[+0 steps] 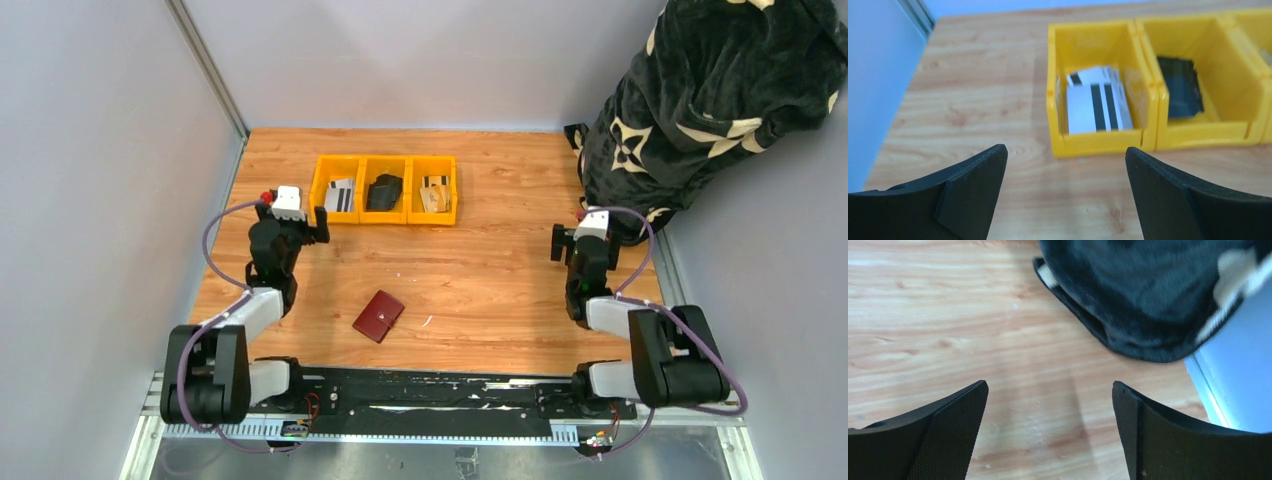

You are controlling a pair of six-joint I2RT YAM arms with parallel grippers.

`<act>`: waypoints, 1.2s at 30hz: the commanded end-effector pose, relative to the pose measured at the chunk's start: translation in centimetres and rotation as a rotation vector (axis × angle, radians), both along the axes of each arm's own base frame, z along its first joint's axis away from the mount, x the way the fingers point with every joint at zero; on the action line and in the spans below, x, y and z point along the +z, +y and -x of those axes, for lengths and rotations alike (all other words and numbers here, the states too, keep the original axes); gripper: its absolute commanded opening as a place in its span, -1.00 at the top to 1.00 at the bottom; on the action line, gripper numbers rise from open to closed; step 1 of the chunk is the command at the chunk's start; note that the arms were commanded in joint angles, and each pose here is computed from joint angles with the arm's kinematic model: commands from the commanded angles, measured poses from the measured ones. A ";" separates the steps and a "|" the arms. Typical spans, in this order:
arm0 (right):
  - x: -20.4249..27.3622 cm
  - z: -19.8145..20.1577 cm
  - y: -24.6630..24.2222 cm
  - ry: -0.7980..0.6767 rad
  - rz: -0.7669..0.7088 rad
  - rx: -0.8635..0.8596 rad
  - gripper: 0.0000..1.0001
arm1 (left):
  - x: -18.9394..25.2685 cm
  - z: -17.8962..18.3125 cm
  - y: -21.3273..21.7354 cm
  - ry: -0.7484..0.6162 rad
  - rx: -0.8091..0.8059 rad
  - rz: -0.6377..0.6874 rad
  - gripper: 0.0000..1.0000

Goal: Take the credit cards out of the card holder
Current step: Move the storage box to the center of the board.

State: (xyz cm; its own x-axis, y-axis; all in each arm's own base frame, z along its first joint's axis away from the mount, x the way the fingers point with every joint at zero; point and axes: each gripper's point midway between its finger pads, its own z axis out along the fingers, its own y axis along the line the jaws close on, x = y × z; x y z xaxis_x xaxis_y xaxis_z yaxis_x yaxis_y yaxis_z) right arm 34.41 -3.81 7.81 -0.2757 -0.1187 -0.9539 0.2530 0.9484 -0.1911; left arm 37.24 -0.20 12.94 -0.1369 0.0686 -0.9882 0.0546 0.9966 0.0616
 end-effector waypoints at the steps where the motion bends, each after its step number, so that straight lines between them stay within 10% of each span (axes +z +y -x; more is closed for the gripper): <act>1: 3.8 -1.5 1.9 0.106 0.018 0.043 -0.95 | 2.0 0.2 -0.5 0.061 -0.037 -0.025 -1.00; 9: 15.5 -0.4 8.1 -0.121 -0.541 0.182 -0.96 | 5.3 1.0 -3.4 0.327 -0.231 0.034 -1.00; 13: 14.0 1.4 10.2 -0.112 -0.765 0.227 -1.00 | 7.6 0.6 -3.0 0.367 -0.217 0.075 -1.00; 28: 11.2 -1.6 21.2 0.267 -0.414 0.460 -0.98 | 8.8 -0.1 -2.7 0.432 -0.212 0.089 -1.00; 36: 8.2 -8.5 26.2 0.404 -0.385 0.483 -0.48 | 7.0 0.7 -3.2 0.547 -0.251 0.096 -1.00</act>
State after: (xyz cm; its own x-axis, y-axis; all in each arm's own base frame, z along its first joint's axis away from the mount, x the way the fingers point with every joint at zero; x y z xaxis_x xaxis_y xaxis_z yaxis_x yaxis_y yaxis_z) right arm 41.44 20.70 17.90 -0.5628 0.0671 -0.8239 -0.2072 0.9534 0.2192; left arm 37.27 -2.91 20.38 -0.5700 0.0615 -0.8193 0.2534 0.9617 -0.1041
